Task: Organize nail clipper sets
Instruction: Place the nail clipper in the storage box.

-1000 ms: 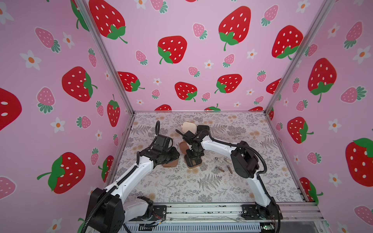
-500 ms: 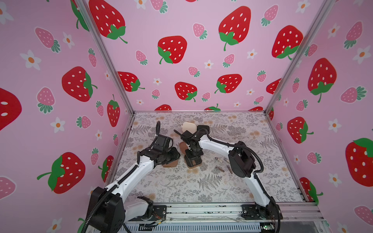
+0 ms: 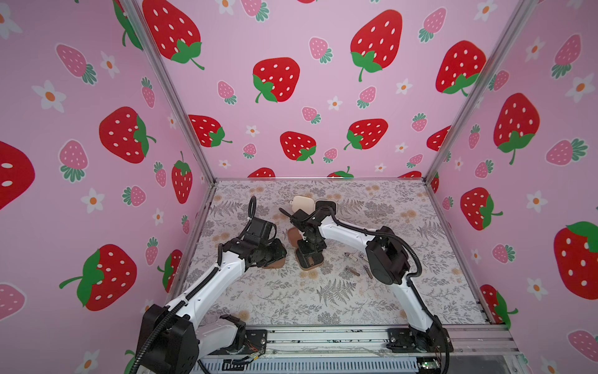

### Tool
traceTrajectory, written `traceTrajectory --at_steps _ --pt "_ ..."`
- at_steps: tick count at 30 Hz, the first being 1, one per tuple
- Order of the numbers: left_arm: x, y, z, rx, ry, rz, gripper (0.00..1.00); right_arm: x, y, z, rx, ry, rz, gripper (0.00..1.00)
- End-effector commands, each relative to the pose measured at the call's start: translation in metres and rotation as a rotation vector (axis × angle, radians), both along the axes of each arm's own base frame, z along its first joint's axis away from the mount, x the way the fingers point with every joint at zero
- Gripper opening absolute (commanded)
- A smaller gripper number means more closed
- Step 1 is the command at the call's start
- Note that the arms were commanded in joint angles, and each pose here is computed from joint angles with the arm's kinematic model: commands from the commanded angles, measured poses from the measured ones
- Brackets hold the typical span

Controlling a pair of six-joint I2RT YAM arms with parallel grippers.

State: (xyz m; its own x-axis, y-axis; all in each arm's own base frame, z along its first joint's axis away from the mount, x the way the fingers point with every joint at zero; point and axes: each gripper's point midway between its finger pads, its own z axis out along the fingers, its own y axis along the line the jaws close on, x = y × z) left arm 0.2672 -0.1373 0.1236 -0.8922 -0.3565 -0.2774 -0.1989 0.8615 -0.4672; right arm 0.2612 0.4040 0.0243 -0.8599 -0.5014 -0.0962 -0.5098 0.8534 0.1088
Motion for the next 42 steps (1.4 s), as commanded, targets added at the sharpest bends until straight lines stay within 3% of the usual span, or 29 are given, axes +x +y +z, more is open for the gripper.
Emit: traceTrajectory --at_steps 1,15,21,30,42 --pt "0.000 0.001 -0.002 -0.003 0.016 0.015 0.46 -0.017 -0.031 -0.038 -0.156 0.062 0.029 0.37" --pt "0.006 -0.004 0.003 -0.018 0.016 -0.001 0.46 -0.010 -0.001 0.043 0.083 -0.029 0.043 0.38" --pt "0.006 -0.005 0.001 -0.019 0.020 -0.003 0.46 -0.013 0.001 0.038 0.098 -0.012 0.038 0.34" --pt "0.007 -0.006 0.000 -0.023 0.023 -0.004 0.46 -0.005 -0.004 0.013 0.057 0.009 0.021 0.21" --pt "0.009 -0.009 -0.002 -0.026 0.032 -0.011 0.46 -0.006 -0.012 -0.018 -0.015 0.038 0.015 0.16"
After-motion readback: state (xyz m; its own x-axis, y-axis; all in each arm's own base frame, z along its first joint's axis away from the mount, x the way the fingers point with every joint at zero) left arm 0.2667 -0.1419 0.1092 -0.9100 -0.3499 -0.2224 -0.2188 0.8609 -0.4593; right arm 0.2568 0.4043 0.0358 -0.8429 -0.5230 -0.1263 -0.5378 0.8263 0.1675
